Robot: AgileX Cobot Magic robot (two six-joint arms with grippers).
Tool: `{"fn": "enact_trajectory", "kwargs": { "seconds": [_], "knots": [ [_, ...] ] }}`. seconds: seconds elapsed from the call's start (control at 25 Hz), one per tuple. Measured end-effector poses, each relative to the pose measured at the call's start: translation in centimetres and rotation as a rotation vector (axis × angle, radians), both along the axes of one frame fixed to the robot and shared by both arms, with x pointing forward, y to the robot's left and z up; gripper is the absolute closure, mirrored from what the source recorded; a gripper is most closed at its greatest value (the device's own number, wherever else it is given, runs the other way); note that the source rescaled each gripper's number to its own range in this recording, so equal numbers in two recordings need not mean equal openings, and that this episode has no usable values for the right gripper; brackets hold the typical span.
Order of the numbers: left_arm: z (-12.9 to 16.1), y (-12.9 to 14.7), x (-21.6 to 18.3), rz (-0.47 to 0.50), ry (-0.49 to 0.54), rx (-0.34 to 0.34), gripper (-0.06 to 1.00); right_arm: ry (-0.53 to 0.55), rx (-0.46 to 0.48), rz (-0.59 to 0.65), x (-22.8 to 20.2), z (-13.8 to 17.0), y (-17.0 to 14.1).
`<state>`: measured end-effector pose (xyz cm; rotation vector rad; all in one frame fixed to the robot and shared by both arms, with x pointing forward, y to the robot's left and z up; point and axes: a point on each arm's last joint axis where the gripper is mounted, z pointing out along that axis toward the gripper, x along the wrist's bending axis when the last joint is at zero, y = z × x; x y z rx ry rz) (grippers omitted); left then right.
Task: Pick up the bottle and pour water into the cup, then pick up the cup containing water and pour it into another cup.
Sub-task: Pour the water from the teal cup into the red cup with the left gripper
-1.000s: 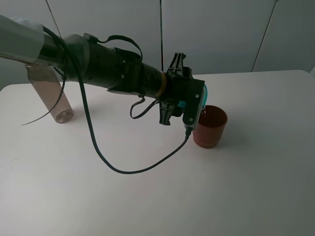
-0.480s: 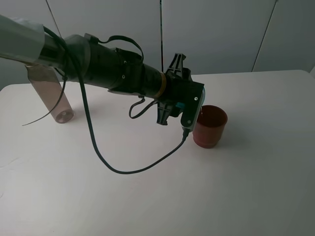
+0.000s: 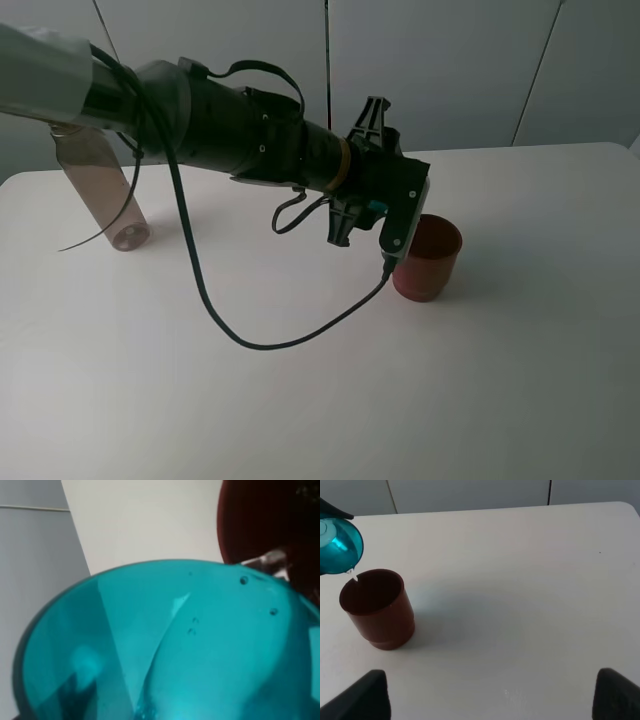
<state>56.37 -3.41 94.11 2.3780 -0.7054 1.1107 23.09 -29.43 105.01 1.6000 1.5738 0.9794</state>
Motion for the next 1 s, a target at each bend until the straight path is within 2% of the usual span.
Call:
{"fn": "enact_trajectory", "kwargs": {
  "seconds": [0.64,1.0],
  "knots": [
    [0.5,-1.1,-0.9,-0.054,-0.098,0.102,0.89,0.0,0.0,0.0,0.0,0.0,0.0],
    [0.6,-1.1,-0.8,-0.079,-0.137,0.138,0.89,0.0,0.0,0.0,0.0,0.0,0.0]
  ]
}}
